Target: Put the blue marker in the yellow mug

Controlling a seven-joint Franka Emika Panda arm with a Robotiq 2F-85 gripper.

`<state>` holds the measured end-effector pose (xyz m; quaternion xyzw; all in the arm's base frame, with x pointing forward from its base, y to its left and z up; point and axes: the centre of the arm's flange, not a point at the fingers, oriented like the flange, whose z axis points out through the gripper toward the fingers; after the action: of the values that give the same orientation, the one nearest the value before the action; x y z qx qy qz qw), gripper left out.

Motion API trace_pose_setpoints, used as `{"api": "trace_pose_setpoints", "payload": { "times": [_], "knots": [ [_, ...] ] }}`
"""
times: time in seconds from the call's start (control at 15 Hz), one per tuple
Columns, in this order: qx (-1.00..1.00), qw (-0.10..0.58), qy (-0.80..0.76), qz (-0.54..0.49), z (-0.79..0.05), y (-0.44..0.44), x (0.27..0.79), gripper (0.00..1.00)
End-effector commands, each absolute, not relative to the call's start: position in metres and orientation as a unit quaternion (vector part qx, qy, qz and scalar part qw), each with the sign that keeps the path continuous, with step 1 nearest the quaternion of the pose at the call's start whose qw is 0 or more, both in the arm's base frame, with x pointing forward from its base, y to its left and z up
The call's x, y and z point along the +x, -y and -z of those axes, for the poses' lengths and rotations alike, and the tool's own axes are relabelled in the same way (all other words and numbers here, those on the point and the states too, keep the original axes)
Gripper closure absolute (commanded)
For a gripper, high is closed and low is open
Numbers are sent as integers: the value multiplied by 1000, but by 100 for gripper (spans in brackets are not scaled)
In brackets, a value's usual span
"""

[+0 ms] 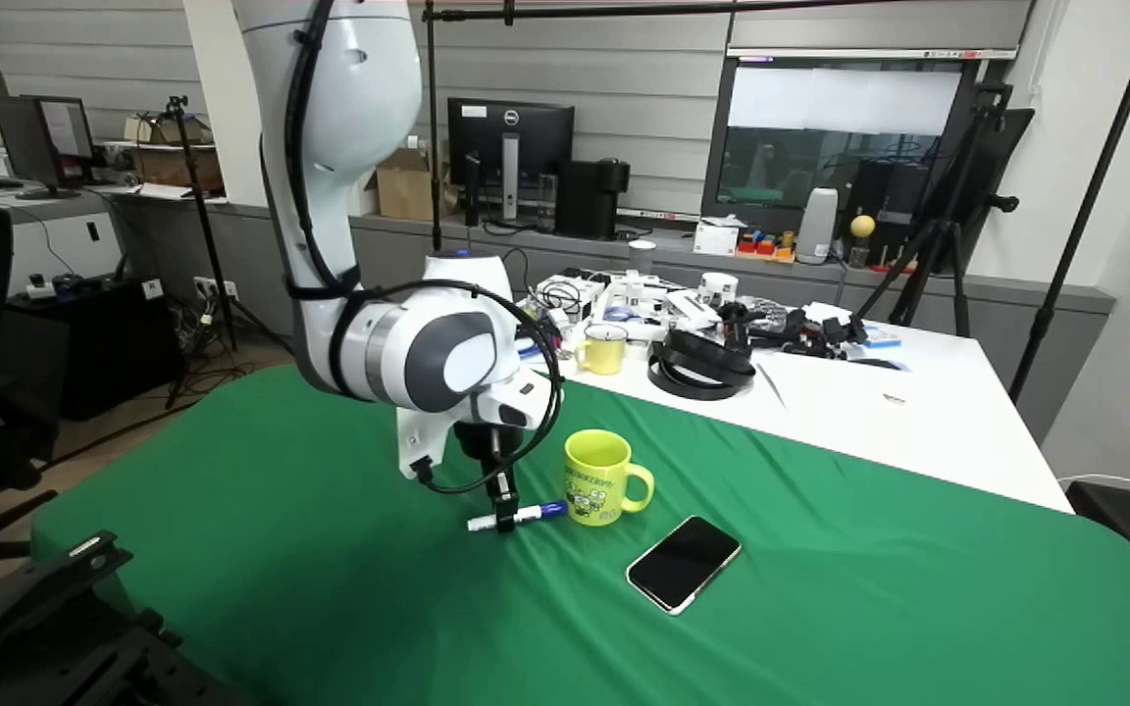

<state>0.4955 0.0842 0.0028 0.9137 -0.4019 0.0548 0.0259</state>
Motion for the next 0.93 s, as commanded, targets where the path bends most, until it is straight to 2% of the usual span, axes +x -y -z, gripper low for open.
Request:
{"api": "trace_pose_setpoints", "payload": {
  "times": [0.0, 0.33, 0.87],
  "knots": [
    [907, 23, 417, -48, -28, -89, 505, 96],
    [904, 12, 428, -1, -61, -93, 519, 96],
    [852, -40, 491, 175, -134, -28, 569, 96]
  ]
}}
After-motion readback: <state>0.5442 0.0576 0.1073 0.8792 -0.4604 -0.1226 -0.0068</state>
